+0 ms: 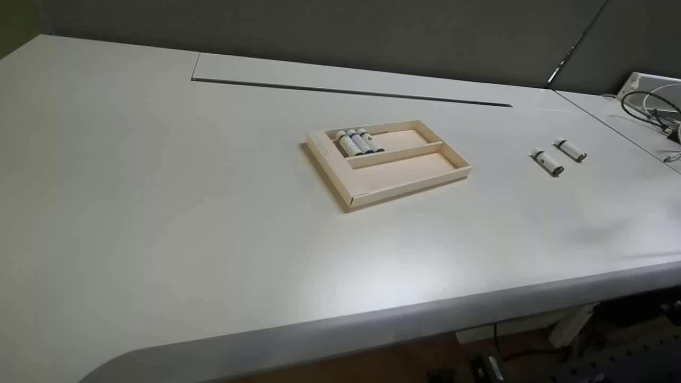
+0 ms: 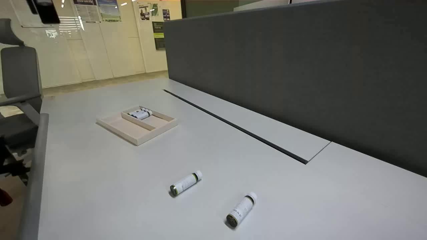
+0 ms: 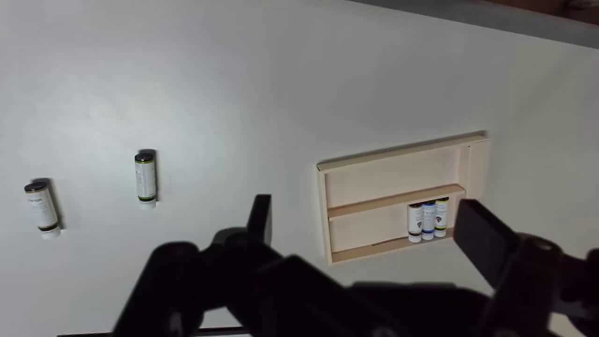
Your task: Take the right bottle from the box and put it on the table
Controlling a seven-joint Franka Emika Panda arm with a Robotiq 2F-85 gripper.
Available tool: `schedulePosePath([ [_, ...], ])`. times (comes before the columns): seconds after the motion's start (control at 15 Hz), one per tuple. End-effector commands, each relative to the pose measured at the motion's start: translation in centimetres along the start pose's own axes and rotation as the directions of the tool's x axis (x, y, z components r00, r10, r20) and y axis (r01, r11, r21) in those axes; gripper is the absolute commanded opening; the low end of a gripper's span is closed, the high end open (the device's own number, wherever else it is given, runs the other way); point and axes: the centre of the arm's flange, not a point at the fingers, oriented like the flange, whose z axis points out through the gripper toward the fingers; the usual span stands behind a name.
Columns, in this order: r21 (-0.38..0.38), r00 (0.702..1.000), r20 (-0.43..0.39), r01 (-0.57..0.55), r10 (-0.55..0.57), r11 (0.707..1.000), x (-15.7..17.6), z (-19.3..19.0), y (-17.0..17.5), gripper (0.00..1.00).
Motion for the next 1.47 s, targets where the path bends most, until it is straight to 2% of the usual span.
schedulePosePath([
  [0.0, 0.000, 1.000, 0.000, 0.000, 0.000, 1.000, 0.0, 0.0, 0.0, 1.00],
  [0.53, 0.000, 1.000, -0.001, 0.000, 0.000, 1.000, 0.0, 0.0, 0.0, 1.00],
  [0.73, -0.028, 0.999, -0.030, 0.035, -0.036, 0.999, 4.9, 1.2, -0.8, 1.00],
  [0.87, -0.057, 0.993, -0.105, 0.056, -0.061, 0.997, 8.1, 2.2, -2.3, 1.00],
  [1.07, -0.060, 0.985, -0.130, 0.105, -0.112, 0.993, 13.0, 6.1, -5.6, 1.00],
  [1.4, -0.080, 0.976, -0.061, 0.203, -0.208, 0.976, 17.4, 16.4, -12.0, 1.00],
])
